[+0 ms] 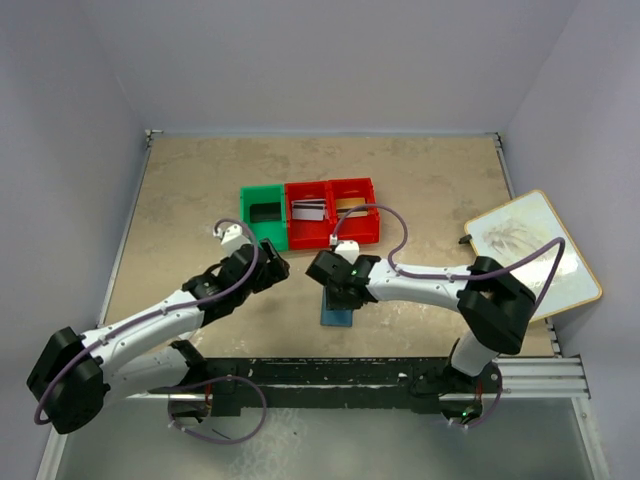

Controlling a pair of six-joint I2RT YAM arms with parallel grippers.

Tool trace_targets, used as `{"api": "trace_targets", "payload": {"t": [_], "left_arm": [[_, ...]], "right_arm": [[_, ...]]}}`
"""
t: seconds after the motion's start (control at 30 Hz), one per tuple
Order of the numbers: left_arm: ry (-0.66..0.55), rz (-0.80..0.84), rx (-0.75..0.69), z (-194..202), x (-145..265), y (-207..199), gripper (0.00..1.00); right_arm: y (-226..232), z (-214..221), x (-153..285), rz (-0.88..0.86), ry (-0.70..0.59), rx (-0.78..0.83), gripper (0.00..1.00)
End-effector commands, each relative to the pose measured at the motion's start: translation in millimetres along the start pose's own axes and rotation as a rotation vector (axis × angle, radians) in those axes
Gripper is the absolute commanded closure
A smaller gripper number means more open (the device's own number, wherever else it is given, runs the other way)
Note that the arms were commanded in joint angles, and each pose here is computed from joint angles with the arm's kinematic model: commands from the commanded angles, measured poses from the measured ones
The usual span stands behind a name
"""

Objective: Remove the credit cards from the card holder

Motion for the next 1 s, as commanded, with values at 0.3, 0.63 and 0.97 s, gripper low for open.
{"api": "trace_targets", "payload": {"t": [0.3,0.63,0.97], "left_arm": [[0.044,0.136,-0.014,4,-5,-36,0.31],[0.099,0.215,-0.109,62,-6,-72,0.37],[0.162,0.214,-0.259,88,-14,-93,0.37]], "right_arm": [[-25,15,-11,0.087,0.018,-0.008,0.83],[-5,-6,-8,-0.121,0.006,-0.073,0.89],[-14,-18,8,-0.249,-0.027,-0.208,0.87]]}}
Point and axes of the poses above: each gripper's point midway between its finger pads, its own x axis back along the fingers, its own y axis along the line the jaws close on, z = x × y, the point moved 1 cm from there along x, back along the fingers, and after that the axes turned 9 degrees about -x, right-handed, at the moved point
